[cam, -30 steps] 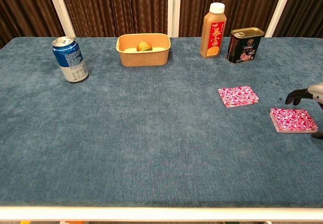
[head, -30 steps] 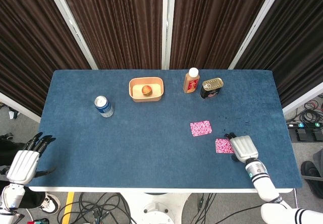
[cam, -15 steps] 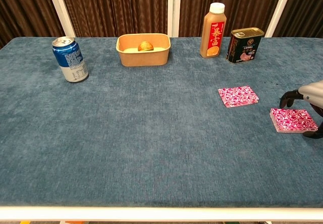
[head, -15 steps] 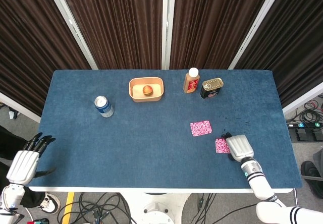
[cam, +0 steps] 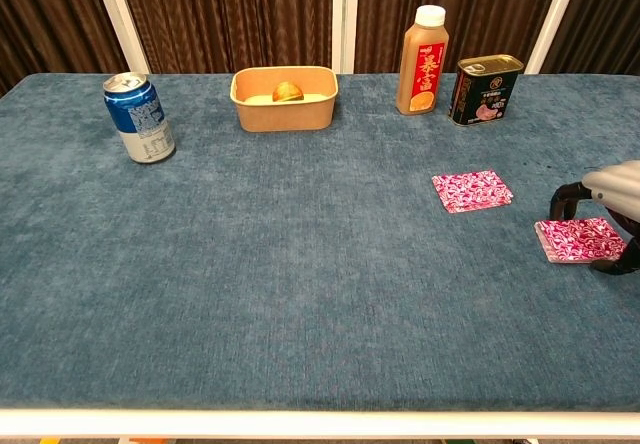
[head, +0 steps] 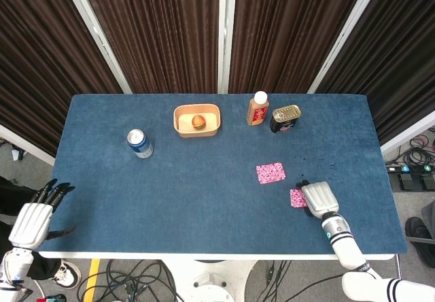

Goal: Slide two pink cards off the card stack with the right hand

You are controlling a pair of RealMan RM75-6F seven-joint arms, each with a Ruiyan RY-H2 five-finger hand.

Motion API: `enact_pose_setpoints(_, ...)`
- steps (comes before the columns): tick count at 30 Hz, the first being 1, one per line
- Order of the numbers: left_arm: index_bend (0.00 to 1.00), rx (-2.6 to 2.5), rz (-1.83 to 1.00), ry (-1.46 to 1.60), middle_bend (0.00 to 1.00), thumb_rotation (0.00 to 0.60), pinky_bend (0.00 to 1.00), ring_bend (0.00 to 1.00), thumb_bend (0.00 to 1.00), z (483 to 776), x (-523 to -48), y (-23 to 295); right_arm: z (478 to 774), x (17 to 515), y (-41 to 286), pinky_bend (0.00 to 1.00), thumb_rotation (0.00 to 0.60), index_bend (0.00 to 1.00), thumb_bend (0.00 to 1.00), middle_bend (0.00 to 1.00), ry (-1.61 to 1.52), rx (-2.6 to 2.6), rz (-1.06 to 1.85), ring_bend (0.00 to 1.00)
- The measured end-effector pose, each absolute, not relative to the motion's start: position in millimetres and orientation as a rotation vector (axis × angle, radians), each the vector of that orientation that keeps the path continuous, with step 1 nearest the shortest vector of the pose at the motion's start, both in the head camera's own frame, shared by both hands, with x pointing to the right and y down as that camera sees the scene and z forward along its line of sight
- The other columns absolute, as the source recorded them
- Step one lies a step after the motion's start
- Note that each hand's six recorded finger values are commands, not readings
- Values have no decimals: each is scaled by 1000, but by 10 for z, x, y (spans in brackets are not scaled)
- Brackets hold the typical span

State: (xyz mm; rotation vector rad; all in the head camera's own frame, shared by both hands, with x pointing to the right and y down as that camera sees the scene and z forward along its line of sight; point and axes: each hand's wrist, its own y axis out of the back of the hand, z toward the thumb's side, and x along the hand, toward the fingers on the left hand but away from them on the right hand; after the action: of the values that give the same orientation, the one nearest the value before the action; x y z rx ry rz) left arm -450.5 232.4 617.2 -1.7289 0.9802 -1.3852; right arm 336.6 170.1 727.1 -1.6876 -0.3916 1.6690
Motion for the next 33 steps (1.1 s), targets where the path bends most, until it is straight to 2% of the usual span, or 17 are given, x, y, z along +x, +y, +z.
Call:
enact_pose_setpoints(11, 176, -1726, -1390, 979, 150, 600, 185, 23, 6, 6179, -4513, 2330, 7293, 3379, 1715, 770, 600, 333, 194, 314, -389, -1679, 1678, 719)
enact_pose_setpoints(24, 176, -1729, -1390, 982, 151, 600, 185, 23, 6, 6184, -4518, 2329, 7279, 3373, 1703, 770, 600, 415, 228, 385, -419, -1669, 1665, 722)
enact_pose_setpoints(33, 176, -1730, -1388, 983, 150, 600, 185, 23, 6, 6184, -4517, 2328, 7236, 3379, 1672, 771, 600, 437, 243, 409, -451, -1673, 1657, 740)
